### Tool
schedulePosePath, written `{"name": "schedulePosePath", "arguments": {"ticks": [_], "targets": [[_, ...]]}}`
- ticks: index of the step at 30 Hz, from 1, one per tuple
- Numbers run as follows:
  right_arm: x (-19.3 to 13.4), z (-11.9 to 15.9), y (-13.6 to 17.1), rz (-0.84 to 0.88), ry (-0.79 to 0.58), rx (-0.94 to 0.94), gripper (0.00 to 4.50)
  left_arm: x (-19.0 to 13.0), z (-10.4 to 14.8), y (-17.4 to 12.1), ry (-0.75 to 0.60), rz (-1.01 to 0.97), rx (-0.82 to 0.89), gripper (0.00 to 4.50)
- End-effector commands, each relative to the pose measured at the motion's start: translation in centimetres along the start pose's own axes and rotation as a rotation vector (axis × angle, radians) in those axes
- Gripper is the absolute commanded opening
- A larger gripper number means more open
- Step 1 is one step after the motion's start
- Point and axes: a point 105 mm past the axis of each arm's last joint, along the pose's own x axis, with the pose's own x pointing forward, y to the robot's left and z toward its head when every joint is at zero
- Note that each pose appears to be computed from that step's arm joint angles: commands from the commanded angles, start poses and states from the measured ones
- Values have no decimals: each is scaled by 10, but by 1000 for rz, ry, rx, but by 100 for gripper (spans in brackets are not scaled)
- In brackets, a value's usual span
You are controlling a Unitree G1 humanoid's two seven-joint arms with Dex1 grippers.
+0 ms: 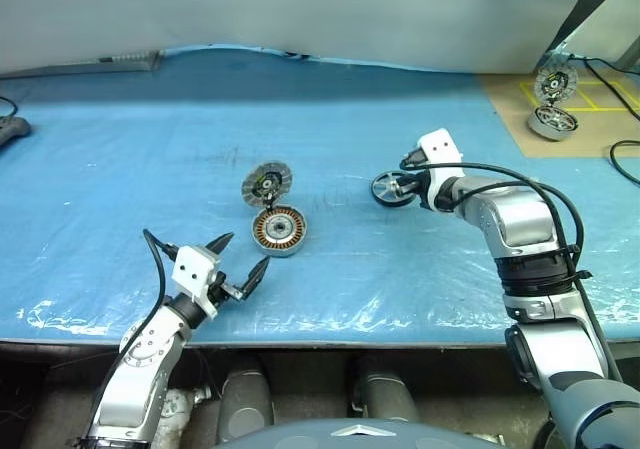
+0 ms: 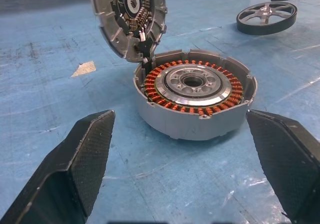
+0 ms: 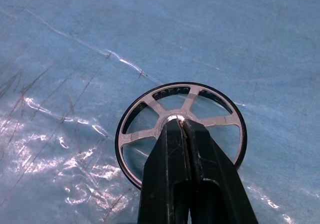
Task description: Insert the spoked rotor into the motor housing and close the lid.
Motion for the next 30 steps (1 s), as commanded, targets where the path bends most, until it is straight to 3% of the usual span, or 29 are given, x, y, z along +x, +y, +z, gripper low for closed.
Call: {"name": "schedulePosePath", "arguments": {"ticks": [1, 4, 25, 29, 30], "targets": [[-7, 20, -4, -18, -50, -50, 93, -1, 11, -2, -37, -7, 16, 450], [-7, 23, -5, -27, -47, -72, 190, 1, 10, -3, -38, -11, 15, 450], [11, 8, 0, -95, 52, 6, 190, 0, 5, -15, -28, -12, 3, 450], [11, 5, -1, -122, 73, 17, 280, 0, 4, -19, -26, -16, 1, 450], [11, 4, -2, -129, 79, 23, 280, 0, 4, -19, -26, -16, 0, 450]]}}
